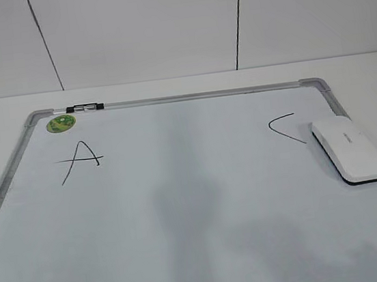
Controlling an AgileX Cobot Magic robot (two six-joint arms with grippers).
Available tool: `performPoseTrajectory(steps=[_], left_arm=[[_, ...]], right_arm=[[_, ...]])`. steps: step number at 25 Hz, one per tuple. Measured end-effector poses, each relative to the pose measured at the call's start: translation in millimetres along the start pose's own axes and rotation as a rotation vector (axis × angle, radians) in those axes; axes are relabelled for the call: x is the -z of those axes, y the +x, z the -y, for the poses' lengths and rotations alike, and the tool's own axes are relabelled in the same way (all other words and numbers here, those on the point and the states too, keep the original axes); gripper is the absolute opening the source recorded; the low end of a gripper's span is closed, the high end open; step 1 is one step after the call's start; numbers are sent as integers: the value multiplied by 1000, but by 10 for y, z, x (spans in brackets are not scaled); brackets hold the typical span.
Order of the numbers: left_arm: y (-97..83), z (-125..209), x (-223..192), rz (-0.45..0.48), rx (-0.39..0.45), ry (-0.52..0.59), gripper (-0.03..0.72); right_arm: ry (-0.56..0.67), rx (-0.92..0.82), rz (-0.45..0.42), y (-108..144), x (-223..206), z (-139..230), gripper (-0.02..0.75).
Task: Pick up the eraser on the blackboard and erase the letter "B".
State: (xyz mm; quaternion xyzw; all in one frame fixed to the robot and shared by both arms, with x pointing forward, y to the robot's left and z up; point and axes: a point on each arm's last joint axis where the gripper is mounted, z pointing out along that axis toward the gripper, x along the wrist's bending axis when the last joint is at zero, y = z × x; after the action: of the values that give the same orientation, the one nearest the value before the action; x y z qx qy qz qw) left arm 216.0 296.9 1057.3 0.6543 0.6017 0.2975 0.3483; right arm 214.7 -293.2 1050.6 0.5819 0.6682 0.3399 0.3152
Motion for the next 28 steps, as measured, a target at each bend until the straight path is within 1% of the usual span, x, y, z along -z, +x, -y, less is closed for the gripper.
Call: performPoseTrajectory(steps=[4, 9, 12, 28], left_arm=[[5, -13, -28, -3, -4, -21, 241], [15, -58, -116, -9, -5, -95, 241], [16, -64, -129, -10, -5, -105, 241], [17, -67, -129, -10, -5, -109, 240]], right_arm=[[18, 14, 7, -8, -25, 21, 572], [-4, 25, 29, -29, -55, 8, 572], [-39, 25, 34, -36, -111, -9, 572], [-45, 26, 37, -40, -135, -8, 572]])
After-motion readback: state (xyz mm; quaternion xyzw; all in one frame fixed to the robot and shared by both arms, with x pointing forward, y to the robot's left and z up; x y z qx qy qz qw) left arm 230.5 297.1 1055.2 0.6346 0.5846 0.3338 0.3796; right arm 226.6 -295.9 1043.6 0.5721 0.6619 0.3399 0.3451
